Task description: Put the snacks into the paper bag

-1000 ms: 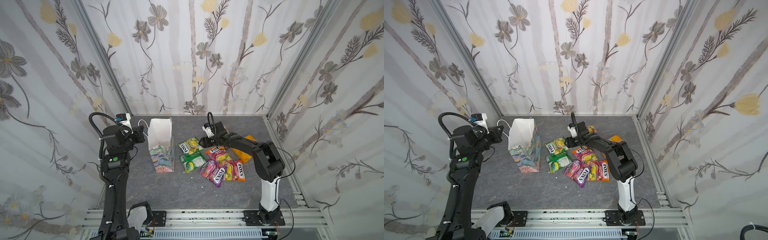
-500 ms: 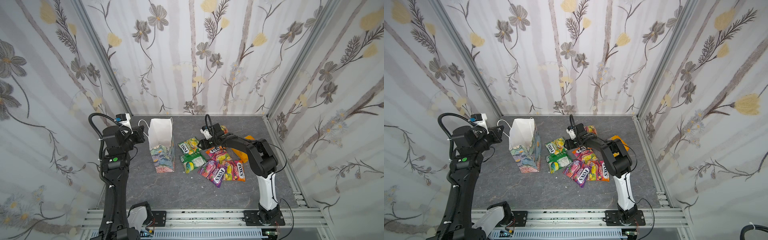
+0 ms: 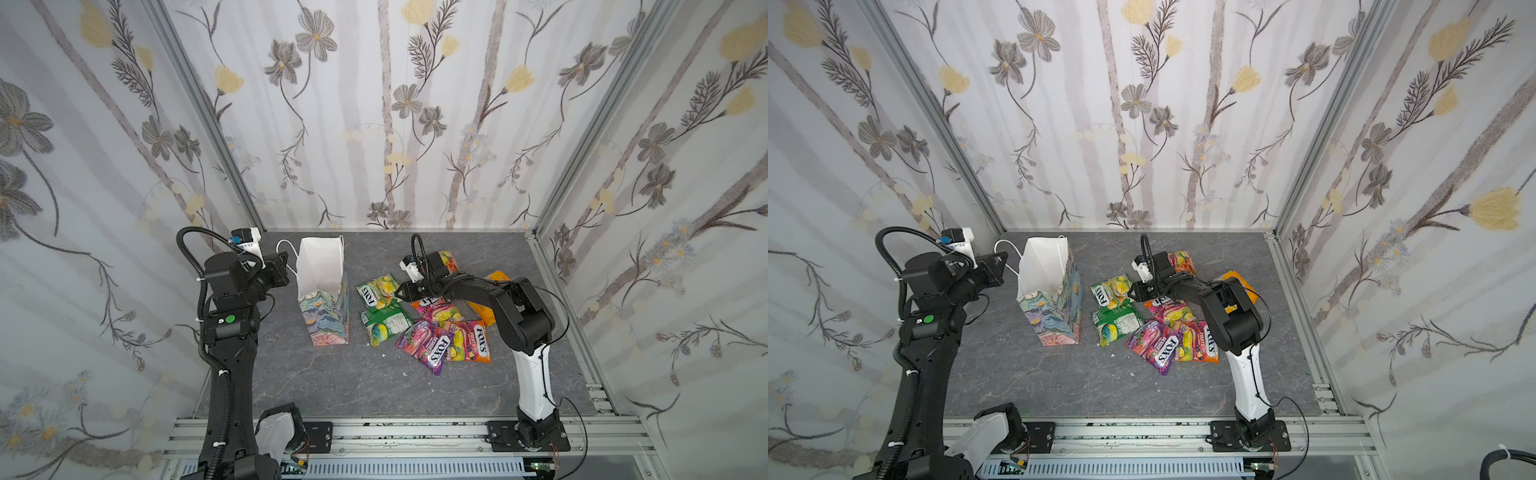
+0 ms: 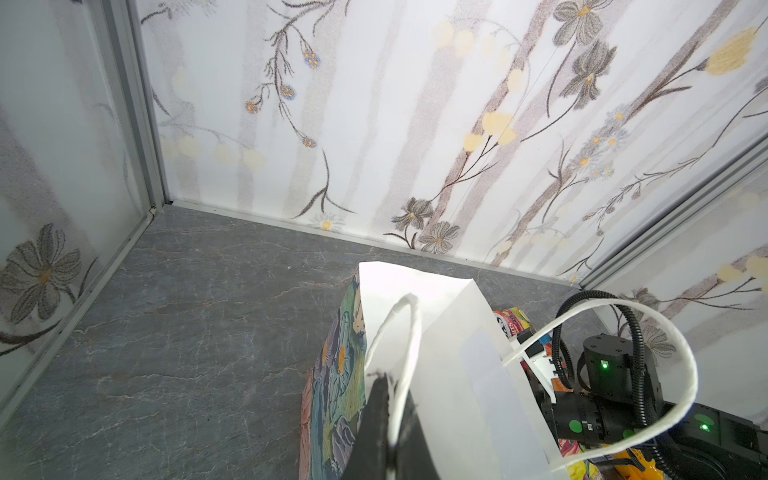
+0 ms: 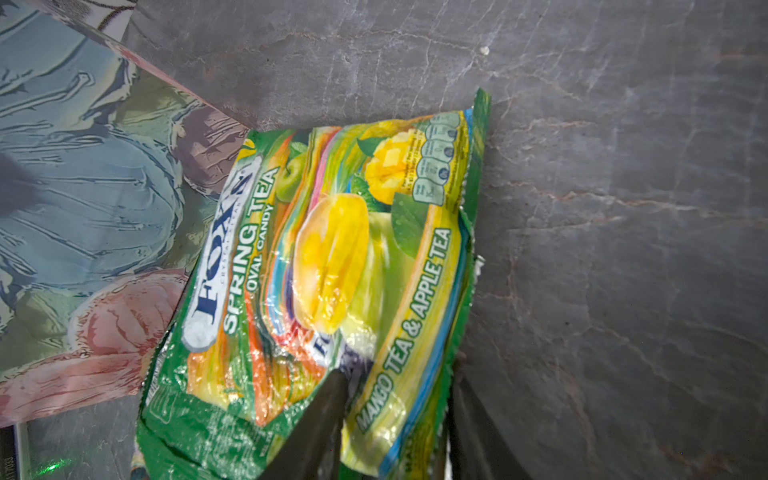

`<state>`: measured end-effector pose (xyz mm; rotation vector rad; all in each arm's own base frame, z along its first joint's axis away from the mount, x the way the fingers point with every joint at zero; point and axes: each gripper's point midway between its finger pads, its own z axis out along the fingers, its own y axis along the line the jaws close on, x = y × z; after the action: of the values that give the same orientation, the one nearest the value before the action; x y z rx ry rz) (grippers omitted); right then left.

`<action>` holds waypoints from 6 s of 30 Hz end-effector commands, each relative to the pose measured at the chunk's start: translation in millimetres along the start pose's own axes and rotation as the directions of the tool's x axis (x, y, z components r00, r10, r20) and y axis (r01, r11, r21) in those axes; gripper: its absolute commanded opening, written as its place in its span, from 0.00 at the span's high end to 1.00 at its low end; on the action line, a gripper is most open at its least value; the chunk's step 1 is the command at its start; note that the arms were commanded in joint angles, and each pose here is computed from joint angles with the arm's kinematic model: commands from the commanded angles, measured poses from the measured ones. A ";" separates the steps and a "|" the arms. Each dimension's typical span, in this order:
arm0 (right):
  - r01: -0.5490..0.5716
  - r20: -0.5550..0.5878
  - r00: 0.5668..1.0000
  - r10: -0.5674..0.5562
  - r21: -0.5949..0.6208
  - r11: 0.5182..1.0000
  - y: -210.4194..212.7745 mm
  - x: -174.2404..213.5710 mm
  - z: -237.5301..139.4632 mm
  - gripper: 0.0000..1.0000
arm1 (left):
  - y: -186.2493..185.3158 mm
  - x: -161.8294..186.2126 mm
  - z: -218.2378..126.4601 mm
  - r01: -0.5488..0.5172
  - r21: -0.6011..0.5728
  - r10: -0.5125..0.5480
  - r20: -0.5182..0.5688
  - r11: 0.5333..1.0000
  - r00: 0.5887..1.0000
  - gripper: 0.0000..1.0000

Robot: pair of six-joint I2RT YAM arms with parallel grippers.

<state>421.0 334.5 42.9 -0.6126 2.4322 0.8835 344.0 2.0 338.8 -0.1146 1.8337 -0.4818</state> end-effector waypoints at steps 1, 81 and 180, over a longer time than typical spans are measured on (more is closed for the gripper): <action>0.006 0.047 0.999 -0.004 -0.041 0.999 11.5 -13.0 -6.4 0.77 | -4.7 -6.3 0.4 -0.017 0.026 0.016 0.027 1.000 1.000 1.00; 0.577 0.632 0.534 -0.561 0.213 0.789 323.8 -212.3 -277.4 1.00 | -28.7 -4.5 -1.4 0.015 0.158 -0.020 0.030 0.987 0.999 1.00; 0.419 0.471 0.778 -0.417 0.107 0.902 186.7 -121.7 -250.6 0.56 | -7.7 0.8 0.3 0.027 0.069 -0.030 0.033 0.997 0.999 1.00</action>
<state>349.5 322.2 374.0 -0.7917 1.7451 0.6381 340.6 -7.6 337.2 -0.1069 1.8031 -0.5725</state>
